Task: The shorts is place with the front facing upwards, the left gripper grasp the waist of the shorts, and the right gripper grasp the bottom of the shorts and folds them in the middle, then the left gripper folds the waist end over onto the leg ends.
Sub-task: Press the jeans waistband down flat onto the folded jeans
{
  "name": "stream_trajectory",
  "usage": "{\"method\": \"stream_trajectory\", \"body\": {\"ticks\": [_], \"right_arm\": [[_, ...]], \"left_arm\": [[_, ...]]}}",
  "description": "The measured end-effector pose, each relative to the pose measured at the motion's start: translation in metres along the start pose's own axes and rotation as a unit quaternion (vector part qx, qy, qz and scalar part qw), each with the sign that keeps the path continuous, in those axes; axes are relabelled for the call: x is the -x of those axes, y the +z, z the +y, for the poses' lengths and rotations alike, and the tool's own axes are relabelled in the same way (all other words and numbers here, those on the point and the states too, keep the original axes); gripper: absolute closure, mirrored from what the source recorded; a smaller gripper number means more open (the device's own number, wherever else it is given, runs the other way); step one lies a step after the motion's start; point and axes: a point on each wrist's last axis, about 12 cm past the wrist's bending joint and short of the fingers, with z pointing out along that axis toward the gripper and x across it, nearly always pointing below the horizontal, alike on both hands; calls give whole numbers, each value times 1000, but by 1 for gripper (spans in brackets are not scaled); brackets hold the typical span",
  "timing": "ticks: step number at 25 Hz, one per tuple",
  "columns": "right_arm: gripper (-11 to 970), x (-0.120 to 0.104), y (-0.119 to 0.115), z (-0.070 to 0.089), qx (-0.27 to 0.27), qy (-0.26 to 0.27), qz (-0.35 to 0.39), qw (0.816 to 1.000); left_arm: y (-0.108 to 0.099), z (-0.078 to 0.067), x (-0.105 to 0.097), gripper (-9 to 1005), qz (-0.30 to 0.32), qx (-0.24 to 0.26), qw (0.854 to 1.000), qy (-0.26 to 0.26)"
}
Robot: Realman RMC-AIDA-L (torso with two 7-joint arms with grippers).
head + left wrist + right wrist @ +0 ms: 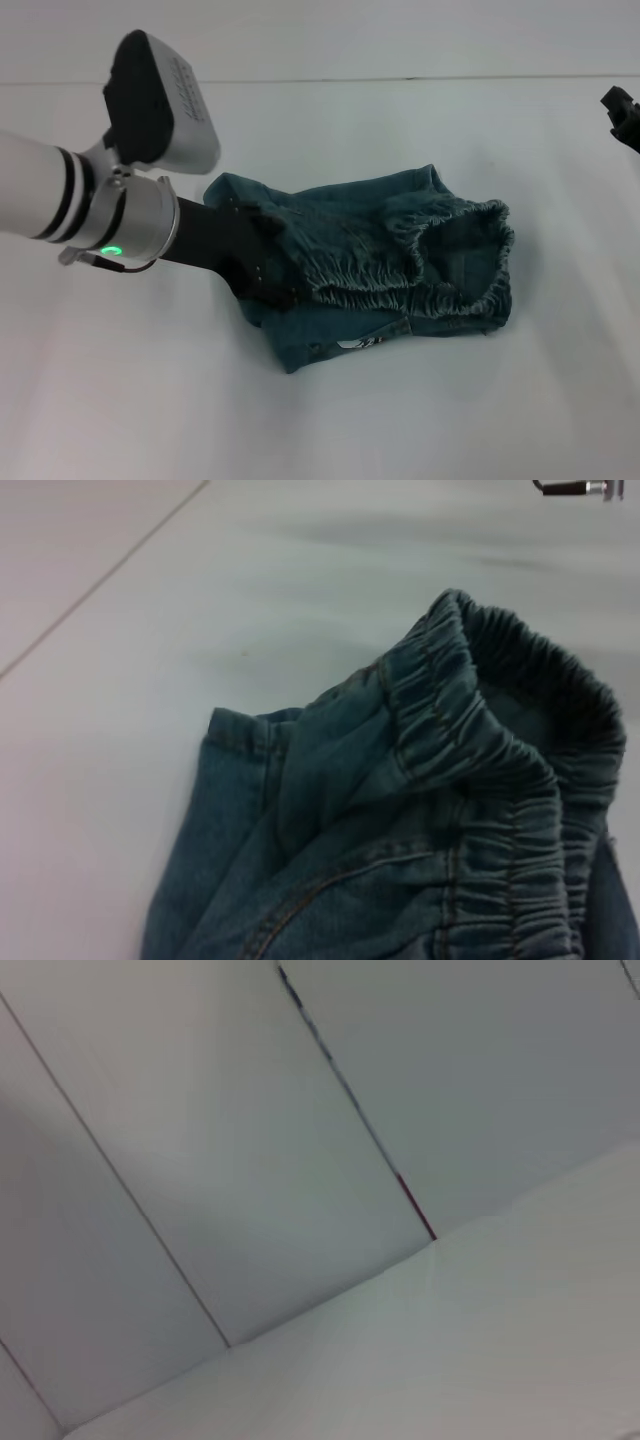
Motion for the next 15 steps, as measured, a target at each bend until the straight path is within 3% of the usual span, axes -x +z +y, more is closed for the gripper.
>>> {"method": "stream_trajectory", "body": {"ticks": [15], "right_arm": [[915, -1, 1, -3, -15, -8, 6, 1000]], "left_arm": [[12, -6, 13, 130, -35, 5, 999, 34]]}}
